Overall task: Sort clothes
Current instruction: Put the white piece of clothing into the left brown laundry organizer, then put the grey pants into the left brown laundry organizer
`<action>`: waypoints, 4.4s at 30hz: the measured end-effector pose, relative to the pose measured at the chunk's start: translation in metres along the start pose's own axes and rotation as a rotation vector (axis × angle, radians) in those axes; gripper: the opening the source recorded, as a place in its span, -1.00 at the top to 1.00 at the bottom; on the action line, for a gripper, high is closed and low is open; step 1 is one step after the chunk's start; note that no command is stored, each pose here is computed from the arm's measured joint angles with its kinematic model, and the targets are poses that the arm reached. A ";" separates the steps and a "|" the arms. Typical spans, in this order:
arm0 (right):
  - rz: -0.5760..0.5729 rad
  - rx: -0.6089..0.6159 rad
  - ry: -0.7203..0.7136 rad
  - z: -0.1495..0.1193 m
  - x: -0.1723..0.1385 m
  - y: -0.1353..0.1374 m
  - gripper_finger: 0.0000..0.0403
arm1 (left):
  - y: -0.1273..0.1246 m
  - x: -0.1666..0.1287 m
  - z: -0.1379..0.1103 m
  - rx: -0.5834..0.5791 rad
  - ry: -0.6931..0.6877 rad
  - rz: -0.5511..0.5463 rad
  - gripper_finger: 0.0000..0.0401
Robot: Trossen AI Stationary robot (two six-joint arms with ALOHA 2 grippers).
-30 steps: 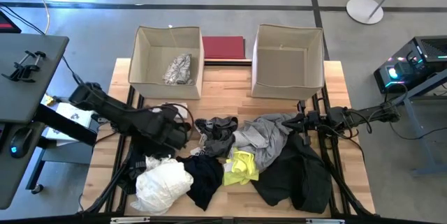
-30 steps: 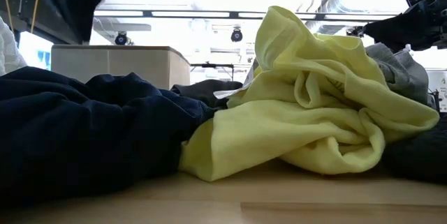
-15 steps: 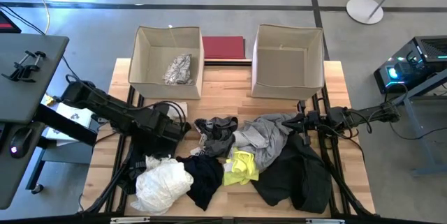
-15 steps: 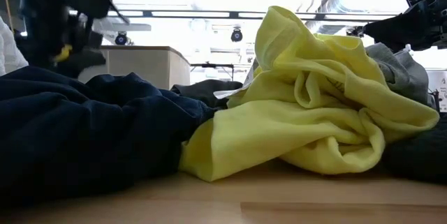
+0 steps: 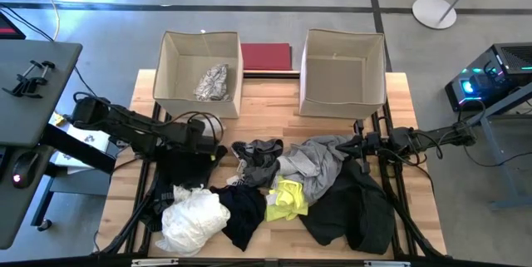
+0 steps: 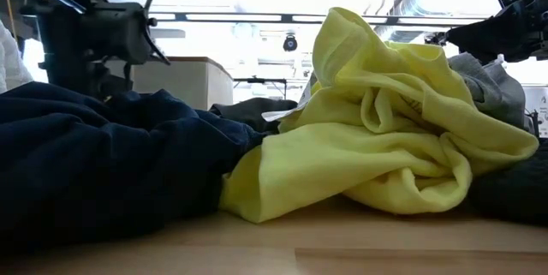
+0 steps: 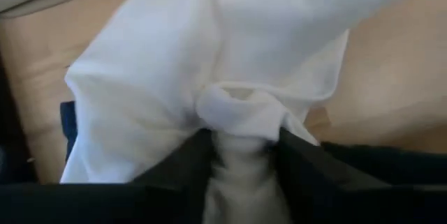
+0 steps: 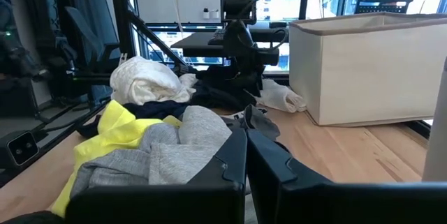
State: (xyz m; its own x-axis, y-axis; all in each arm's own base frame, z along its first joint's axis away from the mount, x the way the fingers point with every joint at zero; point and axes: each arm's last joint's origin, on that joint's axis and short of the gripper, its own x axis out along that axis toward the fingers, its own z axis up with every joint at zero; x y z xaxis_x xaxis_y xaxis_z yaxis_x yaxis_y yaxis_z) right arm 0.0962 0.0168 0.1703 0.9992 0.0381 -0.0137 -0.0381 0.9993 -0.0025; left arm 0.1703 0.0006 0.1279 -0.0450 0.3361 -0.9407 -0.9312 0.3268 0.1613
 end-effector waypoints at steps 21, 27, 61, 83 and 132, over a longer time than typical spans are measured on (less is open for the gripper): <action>-0.006 -0.001 0.005 0.000 0.000 0.000 1.00 | -0.058 -0.131 0.024 0.295 -0.303 -0.320 0.99; -0.006 -0.001 0.004 0.000 0.000 0.000 1.00 | -0.066 -0.167 0.025 0.346 -0.461 -0.388 0.99; -0.002 -0.001 0.005 0.000 0.000 0.000 1.00 | 0.028 -0.190 0.195 0.207 -0.647 0.227 0.99; -0.006 -0.001 0.005 0.000 0.000 0.000 1.00 | 0.076 -0.079 0.211 0.025 -0.313 0.035 0.22; 0.079 0.308 -0.293 0.030 -0.003 0.001 1.00 | -0.127 -0.150 -0.037 0.429 -1.076 -0.212 -0.04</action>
State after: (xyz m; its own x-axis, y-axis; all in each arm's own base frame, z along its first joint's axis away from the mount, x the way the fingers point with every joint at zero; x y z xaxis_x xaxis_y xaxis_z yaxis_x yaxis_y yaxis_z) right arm 0.0936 0.0174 0.2001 0.9566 0.0692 0.2831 -0.1532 0.9457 0.2865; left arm 0.2817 -0.1244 0.2378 0.6155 0.7447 -0.2579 -0.6764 0.6671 0.3121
